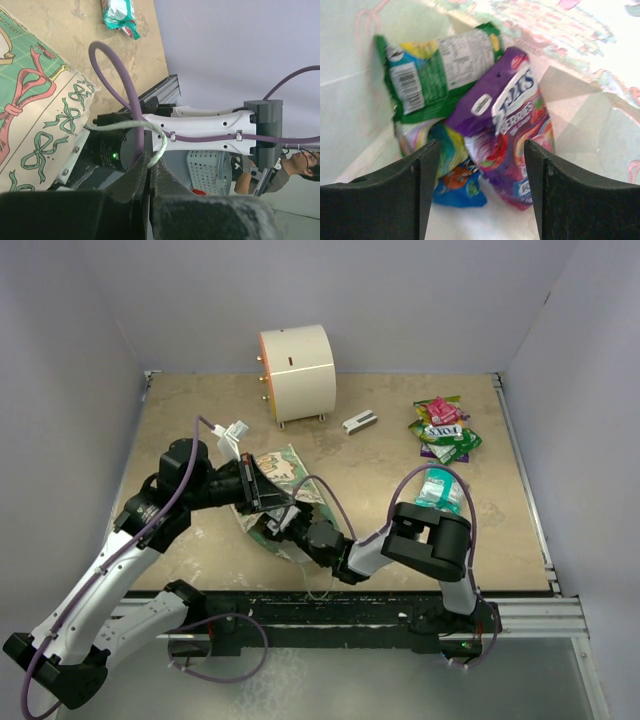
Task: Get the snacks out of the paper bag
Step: Take out the snack from the paper bag.
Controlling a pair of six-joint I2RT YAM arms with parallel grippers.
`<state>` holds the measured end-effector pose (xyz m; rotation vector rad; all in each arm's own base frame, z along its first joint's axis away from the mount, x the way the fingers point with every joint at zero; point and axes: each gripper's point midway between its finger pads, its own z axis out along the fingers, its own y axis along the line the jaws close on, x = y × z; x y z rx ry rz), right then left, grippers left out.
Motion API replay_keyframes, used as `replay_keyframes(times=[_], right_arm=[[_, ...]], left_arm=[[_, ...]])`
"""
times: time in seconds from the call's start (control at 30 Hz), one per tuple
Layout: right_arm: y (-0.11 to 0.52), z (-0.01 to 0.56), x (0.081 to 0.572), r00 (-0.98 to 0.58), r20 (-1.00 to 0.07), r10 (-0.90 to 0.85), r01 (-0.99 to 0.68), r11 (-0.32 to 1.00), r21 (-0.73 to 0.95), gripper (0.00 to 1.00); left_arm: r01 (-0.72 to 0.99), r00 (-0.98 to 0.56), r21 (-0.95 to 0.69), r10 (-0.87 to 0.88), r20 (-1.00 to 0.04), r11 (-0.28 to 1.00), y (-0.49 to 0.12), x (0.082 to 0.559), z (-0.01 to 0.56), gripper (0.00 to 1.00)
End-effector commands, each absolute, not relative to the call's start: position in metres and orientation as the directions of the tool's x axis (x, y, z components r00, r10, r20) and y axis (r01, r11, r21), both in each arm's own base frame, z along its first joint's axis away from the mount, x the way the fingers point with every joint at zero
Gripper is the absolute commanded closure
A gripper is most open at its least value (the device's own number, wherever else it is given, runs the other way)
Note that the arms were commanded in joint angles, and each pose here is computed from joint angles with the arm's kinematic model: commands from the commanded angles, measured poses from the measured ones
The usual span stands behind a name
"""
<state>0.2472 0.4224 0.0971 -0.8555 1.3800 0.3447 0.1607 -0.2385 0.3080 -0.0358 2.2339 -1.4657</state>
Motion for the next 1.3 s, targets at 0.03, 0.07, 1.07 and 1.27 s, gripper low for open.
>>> replay_keyframes(times=[0.03, 0.07, 1.07, 1.27], right_arm=[[0.427, 0.147, 0.282, 0.27, -0.957, -0.107, -0.611, 0.749, -0.256, 0.28], [0.426, 0.146, 0.287, 0.267, -0.958, -0.103, -0.608, 0.753, -0.251, 0.27], [0.451, 0.114, 0.333, 0.223, -0.971, -0.086, -0.635, 0.743, -0.211, 0.73], [0.451, 0.14, 0.311, 0.236, -0.971, -0.032, -0.711, 0.675, -0.196, 1.0]], left_arm=[[0.285, -0.866, -0.861, -0.272, -0.42, 0.422, -0.237, 0.16, 0.325, 1.0], [0.286, -0.865, -0.86, -0.273, -0.422, 0.423, -0.236, 0.16, 0.325, 1.0], [0.266, -0.847, -0.839, -0.301, -0.438, 0.474, -0.227, 0.162, 0.331, 1.0], [0.258, -0.827, -0.822, -0.324, -0.459, 0.507, -0.222, 0.169, 0.332, 1.0]])
